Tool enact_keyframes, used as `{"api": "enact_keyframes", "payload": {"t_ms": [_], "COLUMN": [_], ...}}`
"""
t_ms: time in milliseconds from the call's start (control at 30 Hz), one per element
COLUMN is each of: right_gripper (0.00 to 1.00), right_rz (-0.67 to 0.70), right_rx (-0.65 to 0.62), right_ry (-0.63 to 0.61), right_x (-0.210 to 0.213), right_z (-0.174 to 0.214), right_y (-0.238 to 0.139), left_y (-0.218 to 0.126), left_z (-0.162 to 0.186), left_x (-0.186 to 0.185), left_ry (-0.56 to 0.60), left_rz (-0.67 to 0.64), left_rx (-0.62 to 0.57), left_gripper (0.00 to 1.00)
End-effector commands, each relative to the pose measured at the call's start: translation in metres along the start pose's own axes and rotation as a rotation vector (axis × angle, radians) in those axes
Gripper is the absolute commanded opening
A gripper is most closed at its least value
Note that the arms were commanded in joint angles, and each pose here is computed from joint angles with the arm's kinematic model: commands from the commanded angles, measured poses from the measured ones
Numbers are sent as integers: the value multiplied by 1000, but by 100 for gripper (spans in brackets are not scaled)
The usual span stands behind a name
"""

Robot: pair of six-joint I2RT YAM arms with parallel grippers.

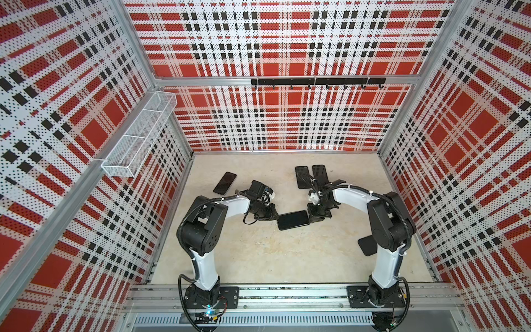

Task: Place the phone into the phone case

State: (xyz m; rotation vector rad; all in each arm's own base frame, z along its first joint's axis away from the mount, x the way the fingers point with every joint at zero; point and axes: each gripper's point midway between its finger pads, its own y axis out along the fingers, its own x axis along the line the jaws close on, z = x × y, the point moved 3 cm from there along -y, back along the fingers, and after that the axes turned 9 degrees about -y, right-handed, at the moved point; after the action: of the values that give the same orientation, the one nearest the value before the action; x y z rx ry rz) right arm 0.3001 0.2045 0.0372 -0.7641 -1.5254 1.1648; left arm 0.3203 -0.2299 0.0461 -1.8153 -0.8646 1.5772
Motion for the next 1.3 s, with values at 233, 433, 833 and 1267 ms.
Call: {"api": "enact_keyframes", "payload": {"t_ms": [233,433,833,1267], "right_gripper": [6,14,17,16], "right_rz": [88,206,250,178], "right_rx": [178,-9,-70,-42], "right_ry": [-37,-123,-276,-316], "right_x": [-18,-1,1,8], "right_z": [44,-10,-58,-62], "right_y": [108,0,-51,-22], "left_y": [10,9,7,7], "left_z": [4,3,1,-1], "left_x": [7,8,11,12], "left_ry": [1,0,4,-6], "left_rz": [-19,-25,-45,-38], "left_rx": [20,17,5,5], "left_gripper": [18,18,18,18]}}
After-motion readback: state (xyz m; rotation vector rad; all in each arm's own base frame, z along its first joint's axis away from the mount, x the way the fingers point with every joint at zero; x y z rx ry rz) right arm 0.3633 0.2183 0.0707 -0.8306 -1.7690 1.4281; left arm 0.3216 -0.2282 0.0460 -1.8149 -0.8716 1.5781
